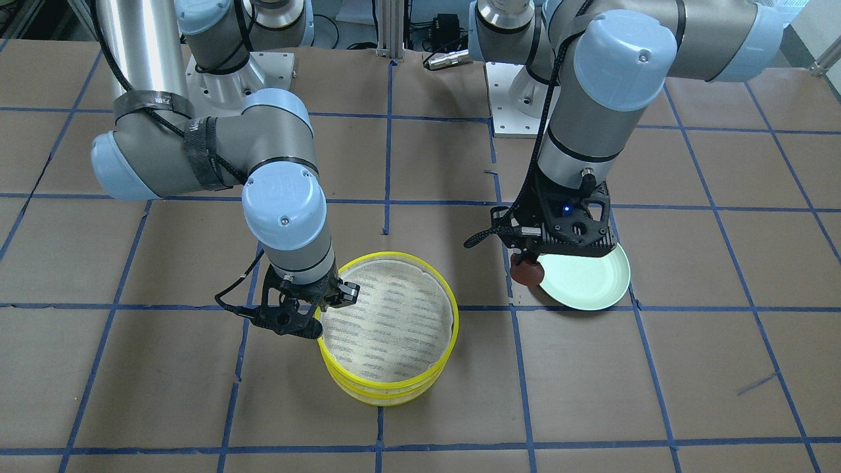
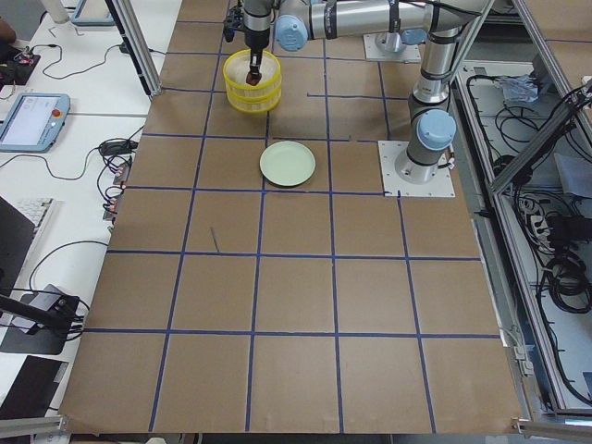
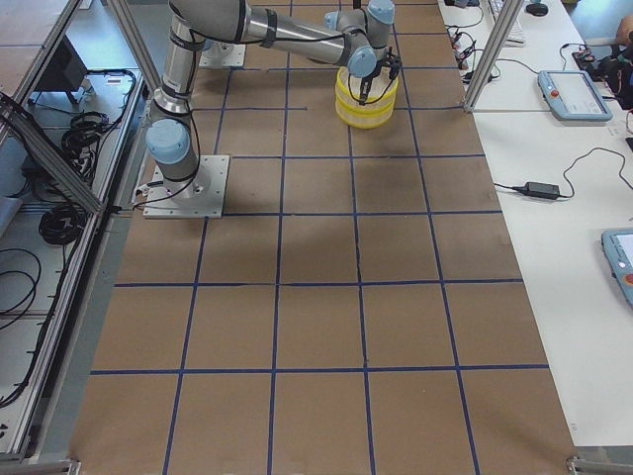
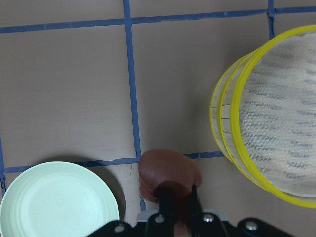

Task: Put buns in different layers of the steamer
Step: 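Lift the brown bun with left gripper and carry it toward the steamer, then hold brown bun beside steamer with left while right opens off the rim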

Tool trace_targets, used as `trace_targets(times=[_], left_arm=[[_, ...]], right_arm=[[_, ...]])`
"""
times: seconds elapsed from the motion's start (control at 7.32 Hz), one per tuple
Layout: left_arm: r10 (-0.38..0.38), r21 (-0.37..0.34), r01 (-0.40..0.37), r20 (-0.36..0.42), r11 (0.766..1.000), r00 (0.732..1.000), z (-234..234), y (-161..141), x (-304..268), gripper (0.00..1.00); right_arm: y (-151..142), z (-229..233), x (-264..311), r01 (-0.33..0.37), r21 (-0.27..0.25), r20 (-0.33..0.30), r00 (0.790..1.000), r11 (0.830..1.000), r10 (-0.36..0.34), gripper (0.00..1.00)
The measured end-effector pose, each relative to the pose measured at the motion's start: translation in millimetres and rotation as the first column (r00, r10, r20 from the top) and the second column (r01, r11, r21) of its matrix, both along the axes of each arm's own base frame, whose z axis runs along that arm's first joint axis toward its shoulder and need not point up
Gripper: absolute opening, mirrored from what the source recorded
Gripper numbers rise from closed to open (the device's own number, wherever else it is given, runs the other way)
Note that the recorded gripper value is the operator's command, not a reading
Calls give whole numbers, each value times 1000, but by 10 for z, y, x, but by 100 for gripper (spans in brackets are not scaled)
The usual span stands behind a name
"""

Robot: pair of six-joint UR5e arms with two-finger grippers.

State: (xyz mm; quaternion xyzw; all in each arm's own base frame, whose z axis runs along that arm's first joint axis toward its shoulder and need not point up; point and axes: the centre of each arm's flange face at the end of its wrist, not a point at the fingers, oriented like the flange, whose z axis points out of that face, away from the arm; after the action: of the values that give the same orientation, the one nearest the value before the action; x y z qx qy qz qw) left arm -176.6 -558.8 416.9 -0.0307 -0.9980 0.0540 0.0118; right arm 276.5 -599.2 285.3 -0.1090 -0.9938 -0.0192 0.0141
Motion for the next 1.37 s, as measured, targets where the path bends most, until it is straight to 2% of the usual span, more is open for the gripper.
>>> trace_targets(times=[0.96, 1.09, 1.37], left_arm=[[-28, 31, 27, 34, 999, 999, -130, 50, 34, 2], [-31, 33, 30, 34, 999, 999, -144, 44, 33, 2], [-50, 44, 48, 36, 998, 998, -244, 13, 35, 2]], right_arm=[[-22, -3, -13, 22, -10, 4, 1000, 1000, -22, 6], [-28, 6, -9, 33, -15, 7, 999, 999, -33, 7], [-29, 6, -10, 51, -18, 7, 999, 999, -51, 19]])
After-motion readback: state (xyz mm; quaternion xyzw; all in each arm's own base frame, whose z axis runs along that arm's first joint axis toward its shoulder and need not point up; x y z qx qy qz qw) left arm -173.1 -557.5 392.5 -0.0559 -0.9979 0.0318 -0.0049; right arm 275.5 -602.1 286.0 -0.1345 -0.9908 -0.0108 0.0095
